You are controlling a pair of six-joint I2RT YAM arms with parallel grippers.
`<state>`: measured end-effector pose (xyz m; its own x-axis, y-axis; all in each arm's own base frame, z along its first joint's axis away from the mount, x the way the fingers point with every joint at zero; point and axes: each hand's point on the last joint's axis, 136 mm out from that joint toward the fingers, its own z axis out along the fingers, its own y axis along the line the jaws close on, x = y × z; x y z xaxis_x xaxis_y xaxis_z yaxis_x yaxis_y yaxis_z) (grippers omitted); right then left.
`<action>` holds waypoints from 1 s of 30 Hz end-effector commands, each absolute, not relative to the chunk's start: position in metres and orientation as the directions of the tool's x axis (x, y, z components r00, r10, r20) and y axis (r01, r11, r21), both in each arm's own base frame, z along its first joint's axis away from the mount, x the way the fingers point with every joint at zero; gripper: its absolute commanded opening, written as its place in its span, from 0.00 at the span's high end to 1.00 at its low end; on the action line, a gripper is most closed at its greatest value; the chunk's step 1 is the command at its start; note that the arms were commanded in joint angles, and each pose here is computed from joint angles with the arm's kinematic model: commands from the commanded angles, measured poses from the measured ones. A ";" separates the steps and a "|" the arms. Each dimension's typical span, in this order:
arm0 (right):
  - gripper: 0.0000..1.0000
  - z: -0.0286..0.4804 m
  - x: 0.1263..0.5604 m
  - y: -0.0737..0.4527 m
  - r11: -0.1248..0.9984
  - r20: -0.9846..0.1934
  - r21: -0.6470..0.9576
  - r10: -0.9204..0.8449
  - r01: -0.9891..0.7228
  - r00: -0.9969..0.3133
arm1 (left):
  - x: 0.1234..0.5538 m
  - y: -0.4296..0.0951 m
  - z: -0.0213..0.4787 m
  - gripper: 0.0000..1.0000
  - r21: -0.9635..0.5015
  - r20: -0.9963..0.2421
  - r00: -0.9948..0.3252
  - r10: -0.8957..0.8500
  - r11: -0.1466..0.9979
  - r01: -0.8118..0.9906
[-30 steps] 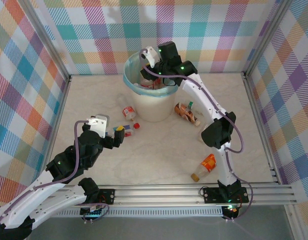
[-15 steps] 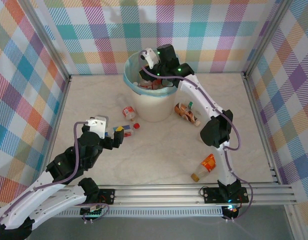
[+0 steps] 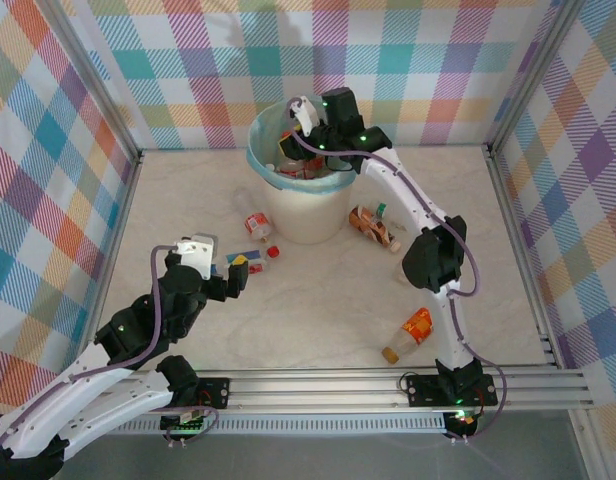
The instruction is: Put the plastic bottles in the bin
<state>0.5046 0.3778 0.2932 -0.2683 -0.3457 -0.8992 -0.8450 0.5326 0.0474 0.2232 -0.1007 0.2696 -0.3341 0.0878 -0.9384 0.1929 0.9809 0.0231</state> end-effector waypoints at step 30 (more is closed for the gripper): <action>0.33 0.395 0.428 0.384 0.265 -0.892 0.389 -0.132 -0.882 -0.433 | 0.228 -0.087 0.275 0.00 -0.005 -0.940 -0.341 0.027 0.996 0.090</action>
<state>0.4440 0.3789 0.3826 -0.3994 -0.1564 -0.9033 -0.8749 0.3595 0.3246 0.2279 -0.0971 0.2654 -0.3501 0.0624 -0.9346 0.1401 0.9900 0.0136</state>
